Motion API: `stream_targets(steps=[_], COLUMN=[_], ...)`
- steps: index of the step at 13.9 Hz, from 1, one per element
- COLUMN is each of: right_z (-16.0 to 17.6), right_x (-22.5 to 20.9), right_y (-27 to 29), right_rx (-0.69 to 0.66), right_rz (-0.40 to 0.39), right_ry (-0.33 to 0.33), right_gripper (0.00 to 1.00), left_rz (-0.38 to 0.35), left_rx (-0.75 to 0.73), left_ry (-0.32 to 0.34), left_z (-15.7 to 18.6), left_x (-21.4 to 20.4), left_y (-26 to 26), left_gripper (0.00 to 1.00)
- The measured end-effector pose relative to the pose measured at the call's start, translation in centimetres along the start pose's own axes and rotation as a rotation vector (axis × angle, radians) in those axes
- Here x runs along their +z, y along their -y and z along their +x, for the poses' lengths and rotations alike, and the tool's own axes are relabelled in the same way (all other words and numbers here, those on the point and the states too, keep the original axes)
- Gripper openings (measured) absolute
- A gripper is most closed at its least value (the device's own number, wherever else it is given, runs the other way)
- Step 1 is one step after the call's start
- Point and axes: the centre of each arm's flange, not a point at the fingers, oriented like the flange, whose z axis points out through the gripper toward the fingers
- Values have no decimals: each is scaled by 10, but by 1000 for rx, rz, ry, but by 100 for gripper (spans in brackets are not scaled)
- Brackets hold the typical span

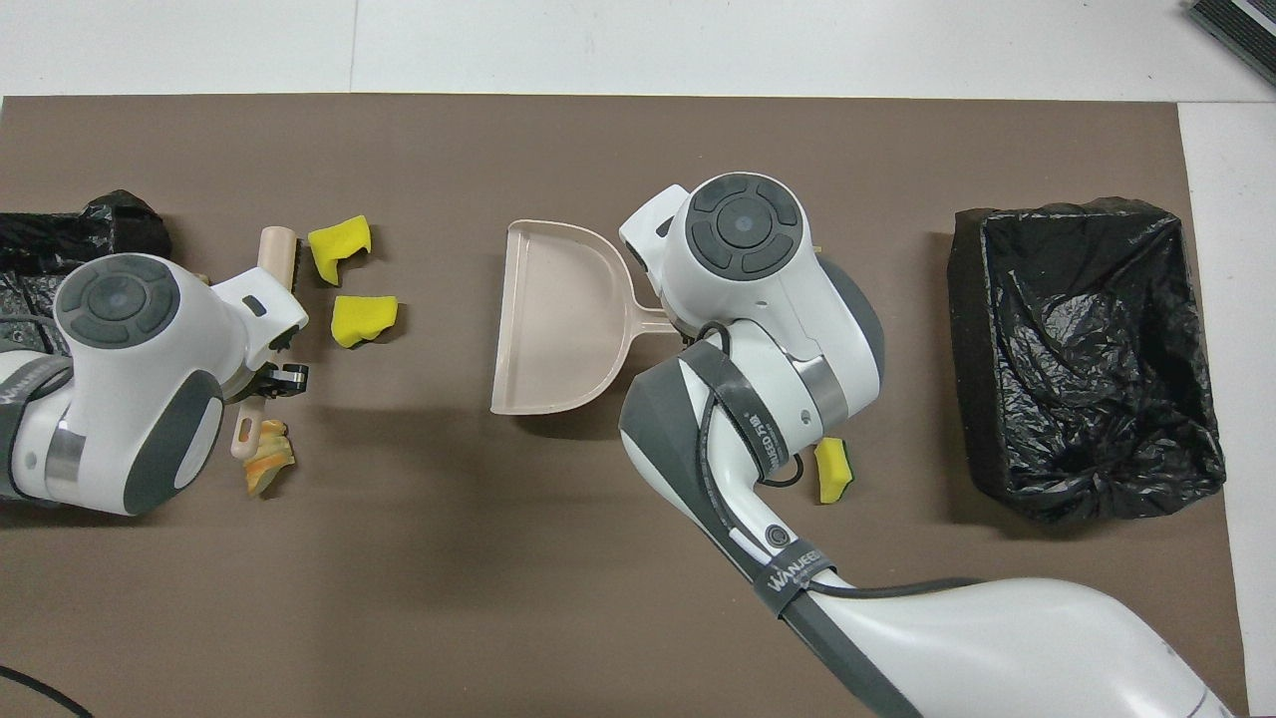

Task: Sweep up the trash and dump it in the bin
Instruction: 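Sweep the bread and sponge pieces toward the dustpan with the left gripper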

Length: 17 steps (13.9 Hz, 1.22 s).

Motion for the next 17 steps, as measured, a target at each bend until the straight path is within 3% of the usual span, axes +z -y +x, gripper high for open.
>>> stream_targets(steps=[3,8,11,14,17], right_z=[1,2,2,3,6], right_x=[4,10,10,11,14], right_y=[-1,-1,-1,0,4], right_rx=[1,5,4,-27,-39], right_rz=[-16,-10,-9,-8,-1], right_ry=[-18,-26,-27,-26,-23], right_gripper=[32,32,32,32,32], left_rz=[0,-150,-216,-205,-206], left_rx=[8,-31,-12,2,-44], left_ry=[-1,-32,-28,0,-34], left_z=[4,4,6,11,20], left_x=[16,22,1,-40,-49], left_y=[0,-13,-46,-54,-2], left_gripper=[26,26,26,26,26])
